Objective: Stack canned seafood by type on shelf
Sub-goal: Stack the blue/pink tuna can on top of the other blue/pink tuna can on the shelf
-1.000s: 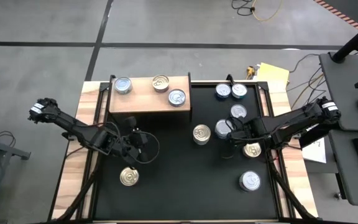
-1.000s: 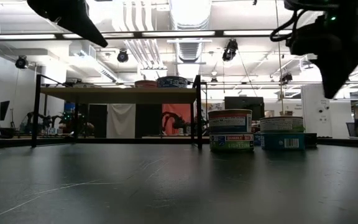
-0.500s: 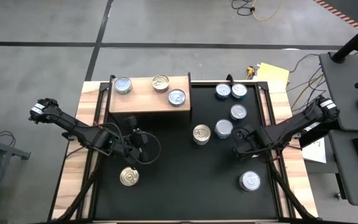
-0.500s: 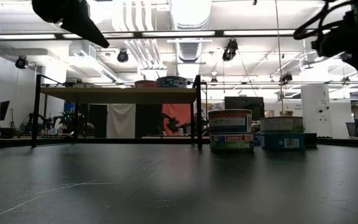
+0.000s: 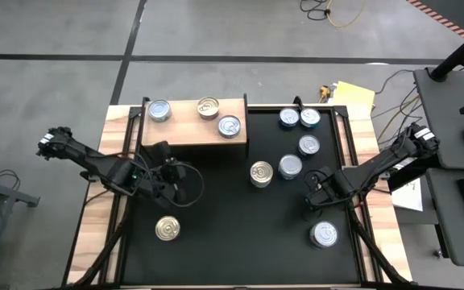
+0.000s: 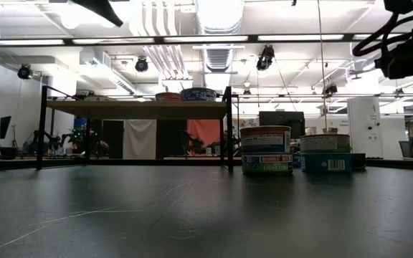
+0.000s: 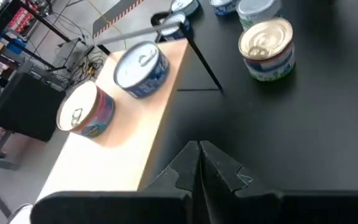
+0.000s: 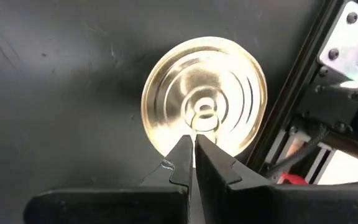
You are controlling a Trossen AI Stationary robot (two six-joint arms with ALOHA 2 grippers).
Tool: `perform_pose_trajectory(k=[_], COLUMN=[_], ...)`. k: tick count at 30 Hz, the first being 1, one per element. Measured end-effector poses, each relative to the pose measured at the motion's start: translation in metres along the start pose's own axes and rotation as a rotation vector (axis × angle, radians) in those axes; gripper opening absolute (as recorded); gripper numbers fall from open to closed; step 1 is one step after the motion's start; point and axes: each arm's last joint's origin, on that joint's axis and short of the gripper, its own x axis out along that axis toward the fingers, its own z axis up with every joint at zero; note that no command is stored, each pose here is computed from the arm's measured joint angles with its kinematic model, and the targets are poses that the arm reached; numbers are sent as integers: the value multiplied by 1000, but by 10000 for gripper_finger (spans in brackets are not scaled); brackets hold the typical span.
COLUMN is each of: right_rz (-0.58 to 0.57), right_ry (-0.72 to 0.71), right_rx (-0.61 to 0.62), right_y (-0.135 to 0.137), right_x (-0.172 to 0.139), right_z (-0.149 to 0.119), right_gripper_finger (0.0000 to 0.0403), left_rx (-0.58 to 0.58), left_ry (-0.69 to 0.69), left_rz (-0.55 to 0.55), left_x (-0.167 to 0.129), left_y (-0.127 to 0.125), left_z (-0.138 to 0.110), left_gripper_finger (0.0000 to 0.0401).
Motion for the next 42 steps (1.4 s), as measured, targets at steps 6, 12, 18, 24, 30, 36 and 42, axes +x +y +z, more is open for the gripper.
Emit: perform_pose_trajectory(k=[6,12,18,24,30,36,42], right_rz=[11,44,80,102,92,118,200], right_ry=[-13,-21,-85,-92,-191,-188,-190], right_rx=[-5,-25,-45,-63,-83,-85,-125], right_y=[0,3,7,9,7,8,16], right_x=[9,11,11,11,16,26,28], right_z=[-1,-1,1,1,4,3,1], right_gripper_finger=[9,9,9,9,9,9,9], left_rx=[-11,4,-36,-48,-25,2,2], left_ry=[0,25,30,43,73,109,140], left_rz=[-1,6,7,13,25,41,58], left_x=[-2,4,6,11,20,31,41], left_y=[2,-3,-5,-11,-22,-36,-48], left_z=[2,-7,-9,-9,-9,-11,-14], left_gripper_finger=[0,0,0,0,0,0,0])
